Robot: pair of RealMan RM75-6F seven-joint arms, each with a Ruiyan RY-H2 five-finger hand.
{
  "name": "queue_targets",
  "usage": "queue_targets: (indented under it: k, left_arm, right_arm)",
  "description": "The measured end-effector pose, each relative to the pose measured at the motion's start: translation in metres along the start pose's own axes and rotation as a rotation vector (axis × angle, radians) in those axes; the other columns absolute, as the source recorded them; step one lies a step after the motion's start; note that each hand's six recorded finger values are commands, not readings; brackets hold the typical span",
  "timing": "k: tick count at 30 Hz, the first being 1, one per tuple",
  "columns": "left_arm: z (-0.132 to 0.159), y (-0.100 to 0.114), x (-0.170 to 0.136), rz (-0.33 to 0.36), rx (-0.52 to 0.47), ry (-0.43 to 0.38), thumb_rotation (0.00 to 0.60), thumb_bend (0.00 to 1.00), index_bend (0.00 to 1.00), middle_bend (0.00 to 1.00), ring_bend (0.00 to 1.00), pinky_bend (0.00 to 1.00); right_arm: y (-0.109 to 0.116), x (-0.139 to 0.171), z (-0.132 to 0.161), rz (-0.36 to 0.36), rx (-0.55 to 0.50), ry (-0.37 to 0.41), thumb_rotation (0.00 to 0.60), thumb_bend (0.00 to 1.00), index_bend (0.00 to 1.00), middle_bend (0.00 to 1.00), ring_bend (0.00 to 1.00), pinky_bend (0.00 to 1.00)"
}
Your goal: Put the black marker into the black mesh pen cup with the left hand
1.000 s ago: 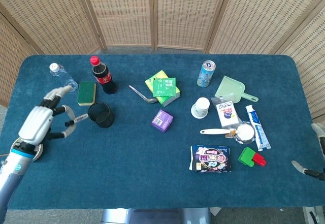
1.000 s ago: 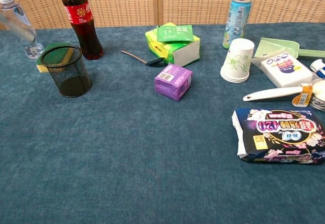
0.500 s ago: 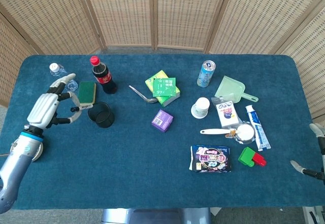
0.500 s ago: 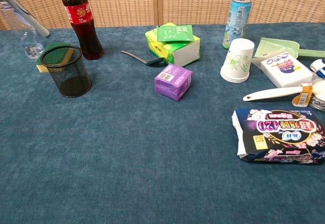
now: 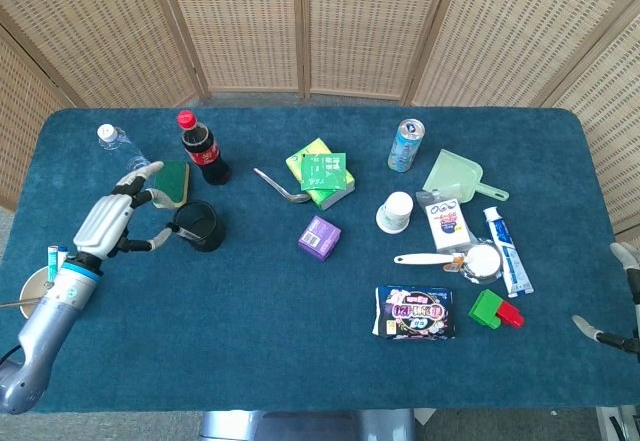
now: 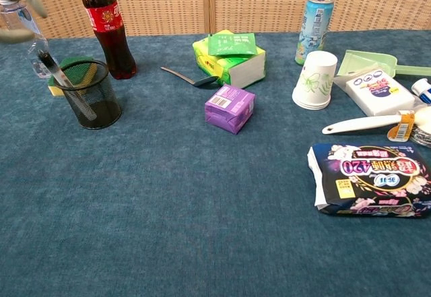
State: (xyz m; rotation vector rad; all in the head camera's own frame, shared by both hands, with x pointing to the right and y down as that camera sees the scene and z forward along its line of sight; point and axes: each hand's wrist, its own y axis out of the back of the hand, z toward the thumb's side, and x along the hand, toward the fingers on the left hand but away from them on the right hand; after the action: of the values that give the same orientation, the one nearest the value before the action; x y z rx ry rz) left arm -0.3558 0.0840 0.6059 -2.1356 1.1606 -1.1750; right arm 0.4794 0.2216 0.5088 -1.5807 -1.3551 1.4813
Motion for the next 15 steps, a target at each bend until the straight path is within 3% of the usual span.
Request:
queue_targets:
  k: [5,15]
  left_arm:
    - [0.002,0.002,-0.002,0.013,-0.020,-0.016,0.600,0.37,0.09,0.00,0.00,0.00]
    - [0.005,0.029,-0.036,0.153,0.038,-0.097,0.600,0.37,0.09,0.00,0.00,0.00]
  right_arm:
    - [0.000,0.000,0.000,0.003,0.000,0.003,0.600,0.00,0.08,0.00,0.00,0.00]
    - [-0.001,0.000,0.002,0.007,-0.001,0.008,0.600,0.00,0.08,0.00,0.00,0.00]
